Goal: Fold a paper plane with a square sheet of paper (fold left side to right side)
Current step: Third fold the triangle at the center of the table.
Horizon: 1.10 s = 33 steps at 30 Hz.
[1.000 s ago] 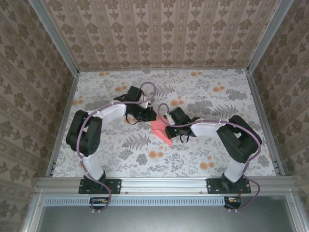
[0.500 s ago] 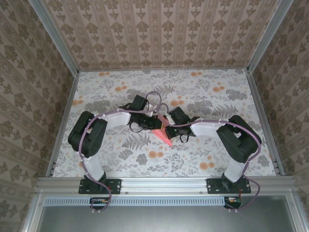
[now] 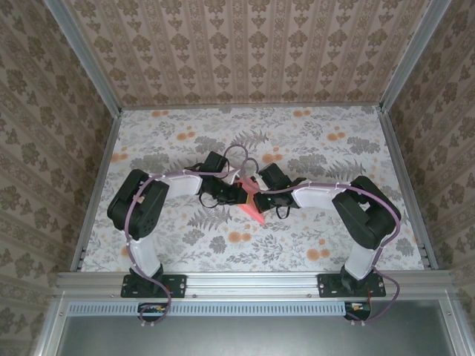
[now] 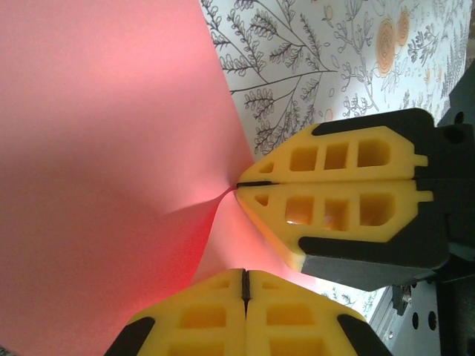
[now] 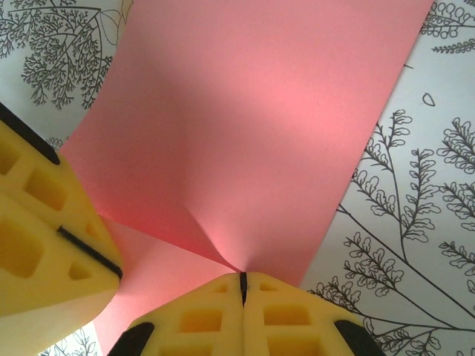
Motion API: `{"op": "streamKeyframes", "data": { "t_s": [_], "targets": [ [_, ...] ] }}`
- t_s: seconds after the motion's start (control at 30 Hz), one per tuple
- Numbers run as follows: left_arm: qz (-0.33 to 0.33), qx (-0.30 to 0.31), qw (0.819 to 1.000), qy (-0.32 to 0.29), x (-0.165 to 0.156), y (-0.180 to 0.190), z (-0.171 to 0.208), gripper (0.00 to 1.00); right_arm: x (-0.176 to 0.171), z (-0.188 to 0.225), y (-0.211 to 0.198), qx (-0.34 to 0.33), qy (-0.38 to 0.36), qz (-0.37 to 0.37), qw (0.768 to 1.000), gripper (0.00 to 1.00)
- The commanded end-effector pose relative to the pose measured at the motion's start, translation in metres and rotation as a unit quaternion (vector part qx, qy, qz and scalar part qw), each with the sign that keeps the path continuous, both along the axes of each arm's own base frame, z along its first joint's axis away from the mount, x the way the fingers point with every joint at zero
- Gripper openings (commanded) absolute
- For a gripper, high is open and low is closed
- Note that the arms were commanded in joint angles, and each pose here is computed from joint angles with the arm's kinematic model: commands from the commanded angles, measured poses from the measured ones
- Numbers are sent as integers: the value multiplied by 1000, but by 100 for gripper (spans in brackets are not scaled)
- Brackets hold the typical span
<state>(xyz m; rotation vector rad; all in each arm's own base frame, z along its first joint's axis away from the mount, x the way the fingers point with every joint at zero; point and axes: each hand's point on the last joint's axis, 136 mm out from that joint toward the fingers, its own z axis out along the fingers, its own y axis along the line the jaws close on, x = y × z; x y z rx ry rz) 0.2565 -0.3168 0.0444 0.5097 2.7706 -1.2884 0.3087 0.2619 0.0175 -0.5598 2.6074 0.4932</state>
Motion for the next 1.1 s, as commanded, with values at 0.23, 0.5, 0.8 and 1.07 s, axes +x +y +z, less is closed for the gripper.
{"op": "streamKeyframes", "data": {
  "t_s": [0.23,0.5,0.8,1.07],
  "targets": [
    [4,25,1000,17,-3,5,-27,6,-26,-30,-13,-48,59,18,997,0],
    [9,32,999,21,0,7,-35,6,-25,-28,-12,-46,57,19,997,0],
    [9,21,1000,19,1,5,-27,7,-20,-17,-9,-37,46,17,998,0],
    [18,5,1000,-9,15,6,4,13,-22,-22,-9,-37,52,17,998,0]
  ]
}}
